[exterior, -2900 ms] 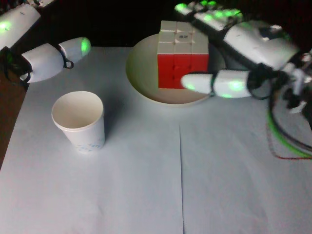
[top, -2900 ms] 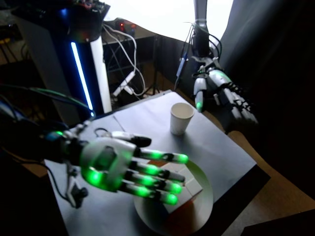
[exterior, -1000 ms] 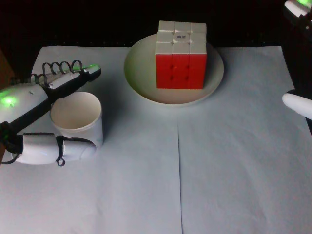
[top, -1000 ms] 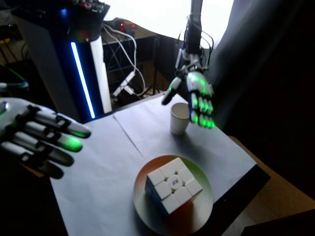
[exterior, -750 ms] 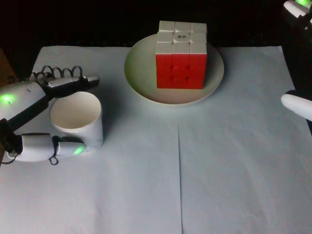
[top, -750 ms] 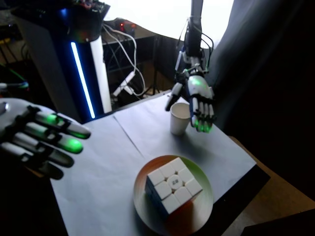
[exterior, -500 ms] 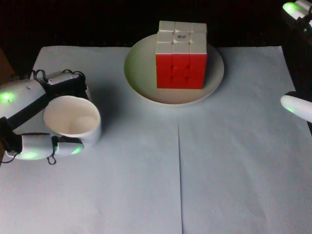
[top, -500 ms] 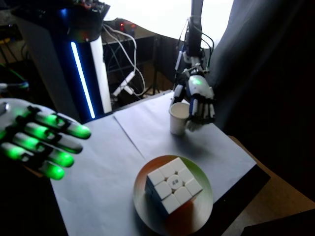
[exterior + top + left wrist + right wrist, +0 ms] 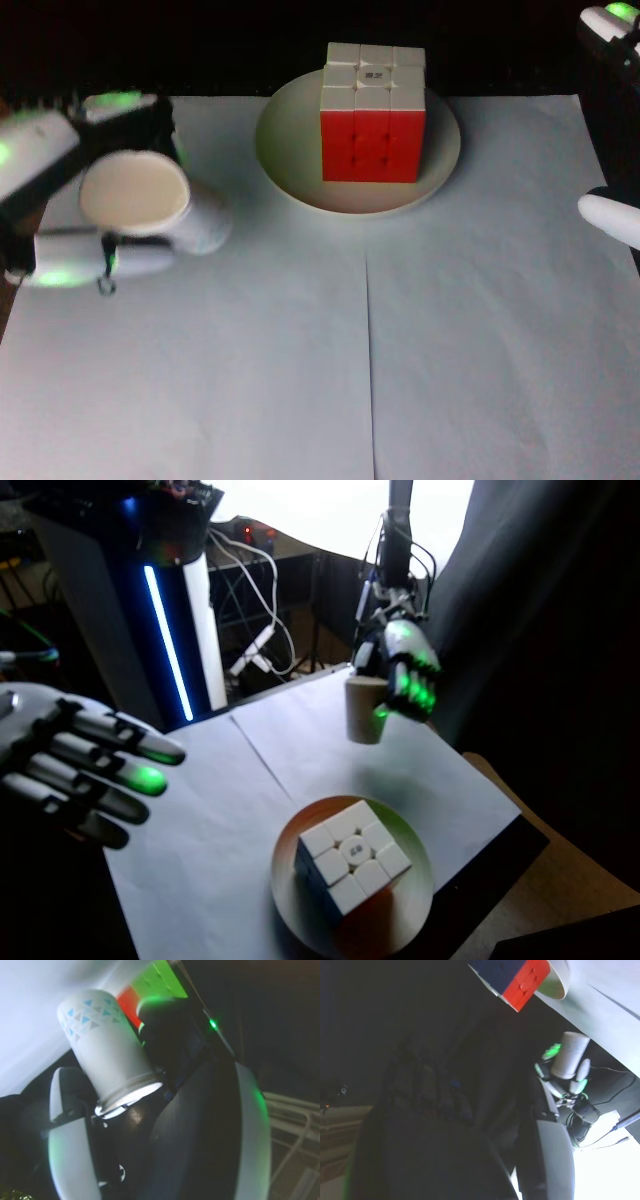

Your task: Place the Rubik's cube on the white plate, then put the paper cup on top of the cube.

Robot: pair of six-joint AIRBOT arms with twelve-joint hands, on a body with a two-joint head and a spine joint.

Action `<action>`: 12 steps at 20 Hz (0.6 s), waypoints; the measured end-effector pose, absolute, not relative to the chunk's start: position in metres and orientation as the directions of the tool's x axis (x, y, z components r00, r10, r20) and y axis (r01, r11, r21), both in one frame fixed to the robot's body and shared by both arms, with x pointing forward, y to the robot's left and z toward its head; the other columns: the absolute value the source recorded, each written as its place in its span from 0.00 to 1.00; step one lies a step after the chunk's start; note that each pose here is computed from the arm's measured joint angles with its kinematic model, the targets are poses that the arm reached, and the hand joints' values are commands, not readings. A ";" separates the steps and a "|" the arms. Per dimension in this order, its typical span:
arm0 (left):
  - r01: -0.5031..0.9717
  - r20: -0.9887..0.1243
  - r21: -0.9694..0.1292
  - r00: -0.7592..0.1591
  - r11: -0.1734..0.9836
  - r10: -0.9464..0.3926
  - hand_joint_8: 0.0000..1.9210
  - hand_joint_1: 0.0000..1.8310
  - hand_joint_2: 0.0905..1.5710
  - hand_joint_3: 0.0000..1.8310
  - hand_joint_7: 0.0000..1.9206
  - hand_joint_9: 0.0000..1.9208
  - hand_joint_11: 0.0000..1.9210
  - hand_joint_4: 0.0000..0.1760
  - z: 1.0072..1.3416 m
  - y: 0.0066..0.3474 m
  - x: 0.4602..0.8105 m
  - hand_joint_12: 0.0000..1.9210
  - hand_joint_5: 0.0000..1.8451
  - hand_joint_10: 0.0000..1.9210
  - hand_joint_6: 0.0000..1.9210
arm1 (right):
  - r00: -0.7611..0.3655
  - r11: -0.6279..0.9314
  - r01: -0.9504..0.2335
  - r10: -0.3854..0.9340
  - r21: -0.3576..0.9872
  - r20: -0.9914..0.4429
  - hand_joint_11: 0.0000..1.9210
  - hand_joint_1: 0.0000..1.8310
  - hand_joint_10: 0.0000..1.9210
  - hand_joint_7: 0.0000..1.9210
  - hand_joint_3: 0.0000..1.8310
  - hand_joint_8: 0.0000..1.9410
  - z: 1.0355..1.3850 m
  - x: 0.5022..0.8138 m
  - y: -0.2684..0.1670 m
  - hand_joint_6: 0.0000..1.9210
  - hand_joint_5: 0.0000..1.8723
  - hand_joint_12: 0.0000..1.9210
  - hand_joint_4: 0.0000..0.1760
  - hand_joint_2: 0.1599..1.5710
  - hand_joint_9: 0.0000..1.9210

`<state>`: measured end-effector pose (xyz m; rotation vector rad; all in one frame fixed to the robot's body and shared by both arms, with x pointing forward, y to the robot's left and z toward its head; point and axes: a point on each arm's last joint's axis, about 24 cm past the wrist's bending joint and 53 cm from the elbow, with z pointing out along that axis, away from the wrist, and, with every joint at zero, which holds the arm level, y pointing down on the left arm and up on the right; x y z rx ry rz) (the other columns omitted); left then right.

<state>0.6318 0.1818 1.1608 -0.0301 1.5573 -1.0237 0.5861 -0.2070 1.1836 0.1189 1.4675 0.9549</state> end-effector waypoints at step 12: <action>0.589 -0.777 -0.593 -0.239 0.549 -0.583 0.99 0.61 0.71 0.00 0.11 0.17 0.26 0.16 1.219 0.150 0.689 1.00 0.12 1.00 0.93 | -0.177 0.645 -0.463 0.605 0.608 -0.776 0.00 0.33 0.00 0.04 0.00 0.00 1.181 0.588 -0.208 0.00 0.00 0.35 0.13 0.76 0.08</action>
